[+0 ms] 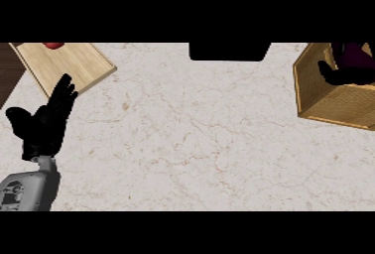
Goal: Pick the eggplant from the placemat and place it in the basket
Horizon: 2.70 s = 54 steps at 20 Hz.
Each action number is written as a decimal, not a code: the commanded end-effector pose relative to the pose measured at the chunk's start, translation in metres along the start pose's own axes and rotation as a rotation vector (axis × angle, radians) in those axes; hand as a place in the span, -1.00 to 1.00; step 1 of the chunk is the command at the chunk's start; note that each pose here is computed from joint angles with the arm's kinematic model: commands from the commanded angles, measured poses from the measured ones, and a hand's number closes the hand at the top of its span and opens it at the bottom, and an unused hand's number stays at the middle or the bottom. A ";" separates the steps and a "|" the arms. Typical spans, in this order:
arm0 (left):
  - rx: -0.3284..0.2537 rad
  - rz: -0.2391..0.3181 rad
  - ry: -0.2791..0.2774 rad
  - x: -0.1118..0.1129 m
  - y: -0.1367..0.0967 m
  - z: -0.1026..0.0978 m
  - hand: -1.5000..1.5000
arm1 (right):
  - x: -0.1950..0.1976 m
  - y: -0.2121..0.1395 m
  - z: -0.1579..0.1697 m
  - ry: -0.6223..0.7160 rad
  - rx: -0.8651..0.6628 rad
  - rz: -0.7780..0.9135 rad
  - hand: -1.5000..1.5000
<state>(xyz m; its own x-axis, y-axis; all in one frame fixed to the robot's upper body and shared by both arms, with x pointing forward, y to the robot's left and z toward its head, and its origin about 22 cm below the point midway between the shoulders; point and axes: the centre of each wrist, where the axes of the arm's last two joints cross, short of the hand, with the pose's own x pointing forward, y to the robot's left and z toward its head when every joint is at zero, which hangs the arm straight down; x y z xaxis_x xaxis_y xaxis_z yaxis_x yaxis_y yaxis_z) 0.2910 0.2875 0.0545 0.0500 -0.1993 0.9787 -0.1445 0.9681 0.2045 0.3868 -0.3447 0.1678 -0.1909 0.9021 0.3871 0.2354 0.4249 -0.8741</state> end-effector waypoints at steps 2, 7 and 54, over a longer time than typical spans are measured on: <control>-0.004 -0.009 -0.002 -0.005 0.008 0.000 0.00 | -0.004 0.001 -0.001 -0.135 -0.059 0.277 1.00; 0.005 0.007 0.017 -0.013 -0.008 -0.013 0.00 | -0.004 0.018 -0.032 -0.126 -0.054 0.270 1.00; -0.015 0.000 -0.002 -0.008 -0.006 -0.002 0.00 | -0.068 0.051 -0.011 0.074 0.287 0.437 1.00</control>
<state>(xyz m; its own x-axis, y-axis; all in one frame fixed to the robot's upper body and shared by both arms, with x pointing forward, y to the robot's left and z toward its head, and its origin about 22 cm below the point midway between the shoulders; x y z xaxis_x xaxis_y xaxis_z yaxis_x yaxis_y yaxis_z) 0.2951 0.2820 0.0528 0.0386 -0.1954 0.9800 -0.1276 0.9717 0.1988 0.4364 -0.3706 0.1310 -0.0885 0.9955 -0.0324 0.1183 -0.0218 -0.9927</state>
